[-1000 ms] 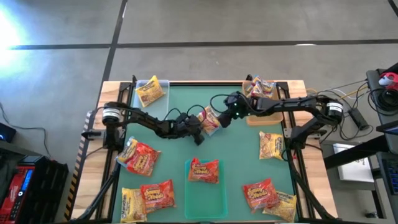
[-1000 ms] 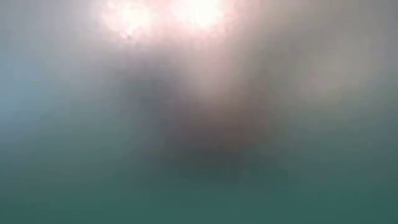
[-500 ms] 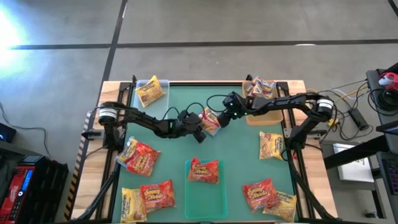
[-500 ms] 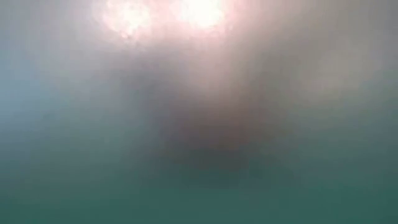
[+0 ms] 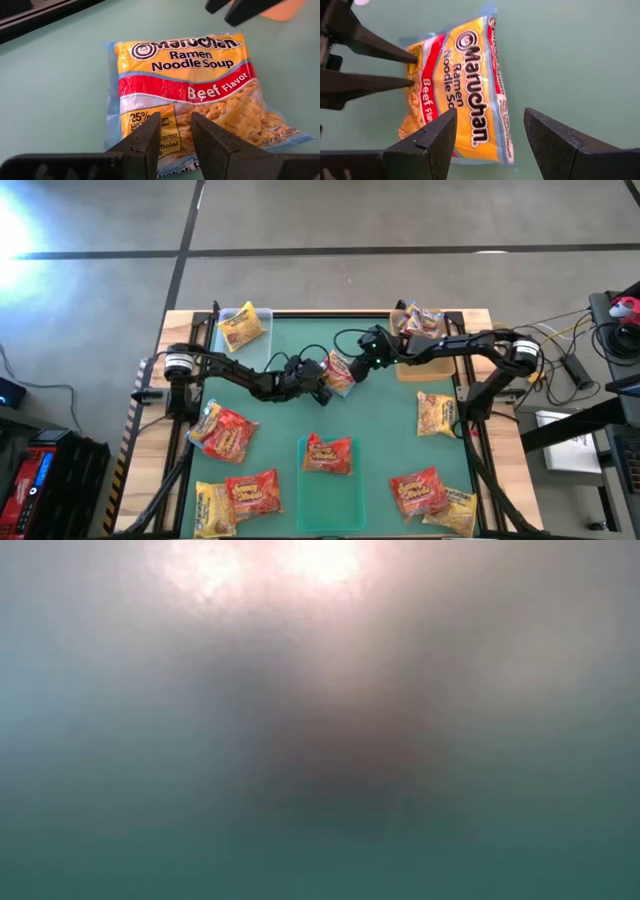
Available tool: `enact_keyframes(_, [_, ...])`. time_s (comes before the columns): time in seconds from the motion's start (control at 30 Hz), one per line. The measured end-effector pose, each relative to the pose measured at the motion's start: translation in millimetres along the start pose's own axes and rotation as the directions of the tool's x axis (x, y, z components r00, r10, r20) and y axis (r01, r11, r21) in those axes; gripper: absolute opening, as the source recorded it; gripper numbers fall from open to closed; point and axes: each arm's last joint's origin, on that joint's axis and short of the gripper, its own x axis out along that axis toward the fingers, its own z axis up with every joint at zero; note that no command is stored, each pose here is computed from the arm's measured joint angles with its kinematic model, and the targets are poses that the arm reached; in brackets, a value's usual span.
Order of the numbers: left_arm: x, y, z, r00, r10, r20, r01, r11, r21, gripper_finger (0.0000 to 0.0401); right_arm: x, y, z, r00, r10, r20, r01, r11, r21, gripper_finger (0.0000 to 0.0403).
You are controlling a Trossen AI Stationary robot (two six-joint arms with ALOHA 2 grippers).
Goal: Sort Maruchan noodles
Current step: Put the blue noodle pack into the yellow bin
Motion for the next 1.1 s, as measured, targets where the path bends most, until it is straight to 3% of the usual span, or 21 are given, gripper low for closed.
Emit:
enact_keyframes(0.37, [0, 1, -5, 1.000, -0.012, -0.018, 0.011, 1.000, -0.018, 0.0093, 14, -17, 25, 0.986, 0.158, -0.057, -0.153, 0.985, 0.085, 0.0219])
enact_keyframes(0.83, [-1, 1, -7, 0.999, -0.038, -0.035, 0.038, 0.999, -0.022, 0.0051, 50, -20, 38, 0.977, 0.171, -0.126, -0.168, 0.985, 0.032, 0.0219])
enact_keyframes(1.1, [-1, 1, -8, 0.999, -0.035, -0.040, 0.035, 0.999, -0.016, 0.0046, 67, -17, 39, 0.920, 0.330, -0.213, -0.319, 0.944, 0.087, 0.0220])
